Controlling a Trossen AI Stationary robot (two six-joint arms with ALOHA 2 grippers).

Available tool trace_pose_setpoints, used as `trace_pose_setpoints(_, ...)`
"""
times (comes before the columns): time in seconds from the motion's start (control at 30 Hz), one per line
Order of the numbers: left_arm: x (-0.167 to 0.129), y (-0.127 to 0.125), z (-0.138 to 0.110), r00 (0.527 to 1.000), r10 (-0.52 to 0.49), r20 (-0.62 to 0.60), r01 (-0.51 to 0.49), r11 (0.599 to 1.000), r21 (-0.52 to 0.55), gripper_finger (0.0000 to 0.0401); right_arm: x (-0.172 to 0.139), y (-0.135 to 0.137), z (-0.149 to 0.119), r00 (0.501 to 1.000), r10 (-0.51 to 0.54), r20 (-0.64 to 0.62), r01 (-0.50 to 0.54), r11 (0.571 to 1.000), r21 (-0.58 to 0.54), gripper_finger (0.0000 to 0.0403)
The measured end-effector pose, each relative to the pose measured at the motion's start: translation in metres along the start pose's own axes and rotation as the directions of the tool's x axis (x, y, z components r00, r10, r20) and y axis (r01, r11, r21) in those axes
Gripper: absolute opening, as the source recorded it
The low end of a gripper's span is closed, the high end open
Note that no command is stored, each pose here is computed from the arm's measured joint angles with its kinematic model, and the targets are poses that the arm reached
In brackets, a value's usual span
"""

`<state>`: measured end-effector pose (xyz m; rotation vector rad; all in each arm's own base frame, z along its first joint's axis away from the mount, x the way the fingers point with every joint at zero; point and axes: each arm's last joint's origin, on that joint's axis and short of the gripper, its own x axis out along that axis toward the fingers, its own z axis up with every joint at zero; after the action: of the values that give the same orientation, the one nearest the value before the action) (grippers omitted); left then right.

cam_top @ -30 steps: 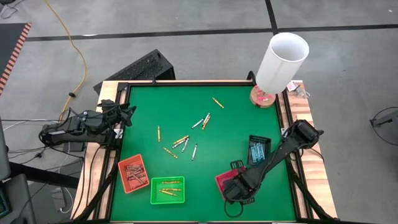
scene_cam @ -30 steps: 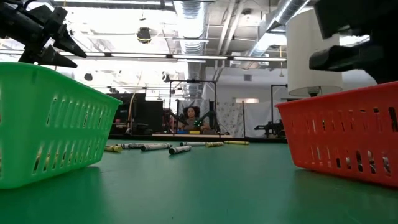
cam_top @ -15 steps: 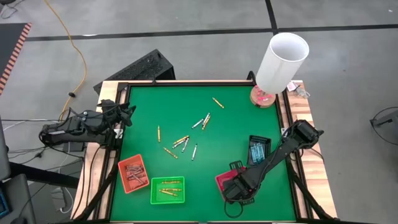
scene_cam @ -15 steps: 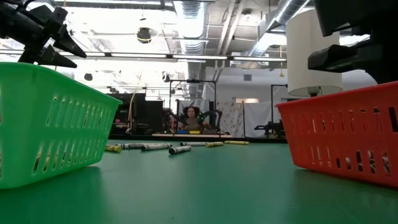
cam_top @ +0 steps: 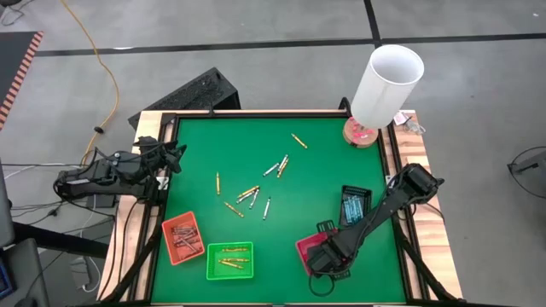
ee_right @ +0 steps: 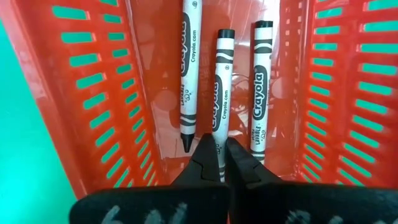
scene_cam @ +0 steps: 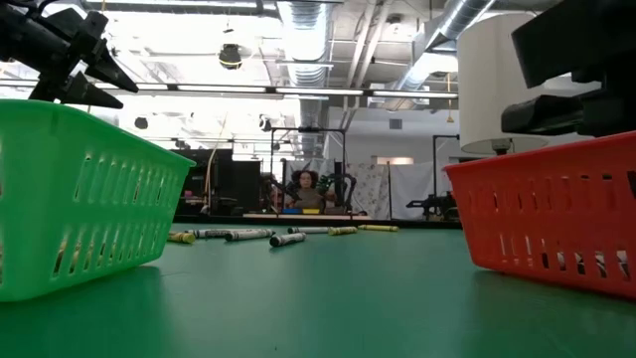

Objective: Sort crayons
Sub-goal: Put the black crayon into the red bin

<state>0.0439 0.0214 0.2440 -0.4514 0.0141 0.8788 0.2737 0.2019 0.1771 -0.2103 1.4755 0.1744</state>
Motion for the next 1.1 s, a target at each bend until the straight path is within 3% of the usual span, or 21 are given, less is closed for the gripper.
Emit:
trace_pose_setpoints(0.2, 0.0, 0.0, 0.0, 1.0, 0.0, 0.0, 0.0, 1.0, 0.0, 0.0223, 0.0, 0.0, 0.001, 1.0, 0.004, 0.008, -0.004, 1.0, 0.004, 0.0009)
trace_pose_setpoints(0.53, 0.0, 0.0, 0.0, 1.0, 0.0, 0.0, 0.0, 1.0, 0.0, 0.0223, 0.001, -0.007, 0.005, 1.0, 0.018, 0.019, -0.019, 0.999, 0.037, 0.0061)
trace_pose_setpoints(0.73, 0.0, 0.0, 0.0, 1.0, 0.0, 0.0, 0.0, 1.0, -0.001, 0.0223, -0.002, -0.01, 0.007, 0.996, 0.085, -0.001, -0.085, 0.995, 0.046, 0.0077)
trace_pose_setpoints(0.93, 0.0, 0.0, 0.0, 1.0, 0.0, 0.0, 0.0, 1.0, -0.001, 0.0223, -0.03, -0.013, 0.007, 0.992, 0.11, 0.06, -0.112, 0.993, 0.035, 0.0078)
trace_pose_setpoints(1.1, 0.0, 0.0, 0.0, 1.0, 0.0, 0.0, 0.0, 1.0, 0.0, 0.0223, -0.07, -0.031, -0.001, 0.975, 0.122, 0.185, -0.138, 0.988, 0.075, 0.0078)
